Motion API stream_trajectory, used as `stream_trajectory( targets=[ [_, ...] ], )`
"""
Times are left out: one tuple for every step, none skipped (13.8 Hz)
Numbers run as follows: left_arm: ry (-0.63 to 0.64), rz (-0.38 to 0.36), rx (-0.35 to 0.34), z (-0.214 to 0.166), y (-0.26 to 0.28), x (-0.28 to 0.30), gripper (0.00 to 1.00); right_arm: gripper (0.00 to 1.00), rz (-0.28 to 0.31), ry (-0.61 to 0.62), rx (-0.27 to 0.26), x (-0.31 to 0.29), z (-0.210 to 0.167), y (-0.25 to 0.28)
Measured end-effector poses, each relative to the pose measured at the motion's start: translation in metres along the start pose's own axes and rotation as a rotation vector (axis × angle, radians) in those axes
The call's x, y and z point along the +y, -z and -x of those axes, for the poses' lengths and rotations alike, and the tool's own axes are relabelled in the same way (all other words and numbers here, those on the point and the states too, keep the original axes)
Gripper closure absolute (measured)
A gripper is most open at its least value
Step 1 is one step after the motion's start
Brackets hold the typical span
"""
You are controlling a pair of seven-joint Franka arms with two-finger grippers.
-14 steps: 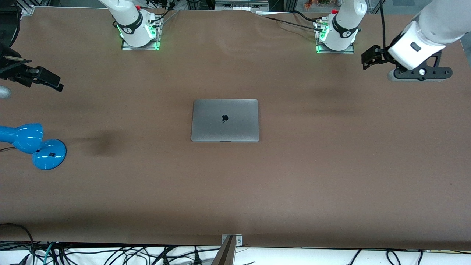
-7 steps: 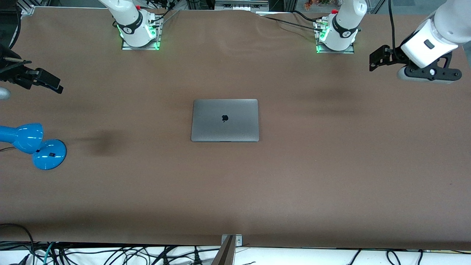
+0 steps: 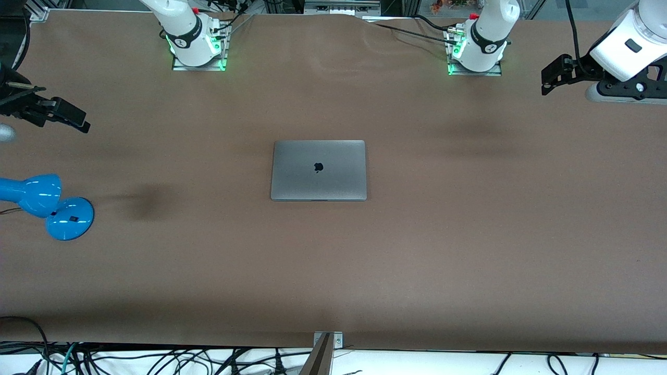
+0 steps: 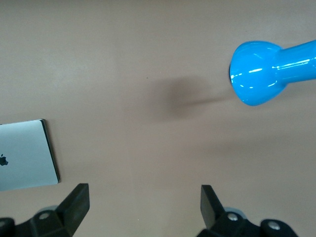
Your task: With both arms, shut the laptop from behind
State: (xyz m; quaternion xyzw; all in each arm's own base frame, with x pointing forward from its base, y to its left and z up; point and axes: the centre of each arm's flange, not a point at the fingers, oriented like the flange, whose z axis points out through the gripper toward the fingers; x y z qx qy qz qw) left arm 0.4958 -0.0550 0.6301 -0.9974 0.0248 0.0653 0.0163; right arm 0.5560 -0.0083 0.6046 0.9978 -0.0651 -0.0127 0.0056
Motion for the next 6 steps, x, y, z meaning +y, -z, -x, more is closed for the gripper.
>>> stream_trajectory(
  targets=[
    [0.000,0.000,0.000,0.0000,0.0000,0.0000,0.00,0.00,0.000,0.000,0.004,-0.0001,-0.0006,0.0000],
    [0.000,0.000,0.000,0.0000,0.0000,0.0000,0.00,0.00,-0.001,0.000,0.007,-0.0001,-0.0010,0.0000],
    [0.000,0.000,0.000,0.0000,0.0000,0.0000,0.00,0.00,-0.001,0.000,0.008,-0.0001,-0.0010,0.0000],
    [0.000,0.000,0.000,0.0000,0.0000,0.0000,0.00,0.00,-0.001,0.000,0.008,-0.0001,-0.0011,0.0001],
    [0.000,0.000,0.000,-0.0001,0.0000,0.0000,0.00,0.00,-0.001,0.001,0.009,-0.0002,-0.0011,0.0001],
    [0.000,0.000,0.001,-0.0001,0.0002,0.0000,0.00,0.00,-0.001,0.001,0.008,-0.0002,-0.0011,0.0001]
  ],
)
